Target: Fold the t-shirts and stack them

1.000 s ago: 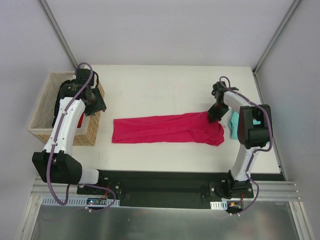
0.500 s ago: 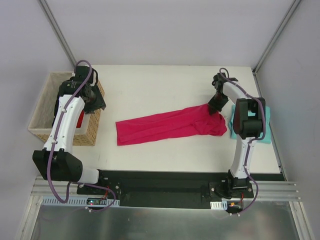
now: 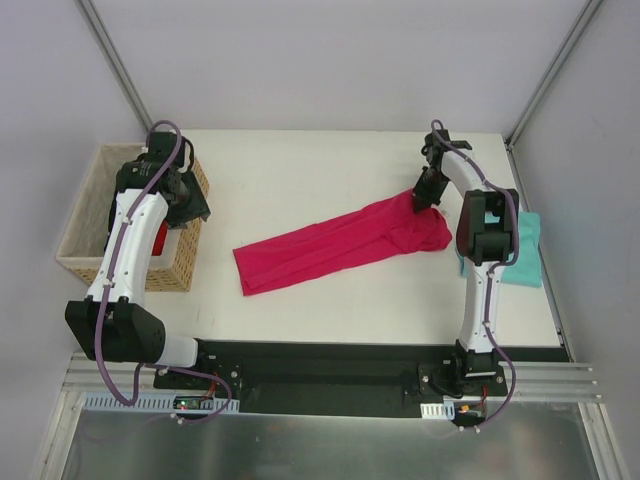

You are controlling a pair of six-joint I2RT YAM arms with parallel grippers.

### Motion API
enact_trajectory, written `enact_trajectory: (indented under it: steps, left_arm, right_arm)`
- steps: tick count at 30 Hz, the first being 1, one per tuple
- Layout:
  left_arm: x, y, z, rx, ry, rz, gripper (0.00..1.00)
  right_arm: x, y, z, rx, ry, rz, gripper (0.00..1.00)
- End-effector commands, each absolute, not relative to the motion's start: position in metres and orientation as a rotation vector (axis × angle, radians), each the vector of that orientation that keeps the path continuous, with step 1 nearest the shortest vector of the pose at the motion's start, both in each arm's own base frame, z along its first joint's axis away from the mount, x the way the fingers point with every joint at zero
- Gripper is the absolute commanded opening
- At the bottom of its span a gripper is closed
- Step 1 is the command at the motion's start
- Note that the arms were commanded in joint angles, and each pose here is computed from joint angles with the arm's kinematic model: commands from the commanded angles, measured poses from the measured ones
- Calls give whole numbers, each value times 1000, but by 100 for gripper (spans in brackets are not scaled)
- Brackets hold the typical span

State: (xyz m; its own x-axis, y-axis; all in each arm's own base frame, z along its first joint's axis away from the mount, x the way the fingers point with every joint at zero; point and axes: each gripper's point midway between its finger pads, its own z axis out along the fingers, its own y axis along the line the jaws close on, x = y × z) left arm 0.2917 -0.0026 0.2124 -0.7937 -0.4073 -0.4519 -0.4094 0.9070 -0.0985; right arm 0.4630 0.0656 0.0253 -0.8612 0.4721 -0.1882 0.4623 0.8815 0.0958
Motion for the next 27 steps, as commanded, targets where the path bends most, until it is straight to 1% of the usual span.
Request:
enact_trajectory:
  steps: [1,5,12,14,22,26,27]
  left_arm:
    - [290,4,225,-580,2578,29,46]
    - [291,3,227,-568,2579,25,46]
    - [293,4,230,-550,2582,28,46]
    - [293,4,231,-546,2583,29,46]
    - [293,4,231,-546,2587,30,46]
    - [294,4,232,-544,2589,29,46]
    - [295,4,232,-546,2587,28,46]
  right_arm:
    - [474,77,35,500,2859,124,1]
    - [488,85,43,369,2824,156,1]
    - [507,106,51,156,2763,129,1]
    - [510,107,54,132,2741,82,1]
    - [518,112,53,71,2712,89,1]
    - [517,99,57,84,2700,-6,1]
    - [516,94,58,95,2697,-43,7]
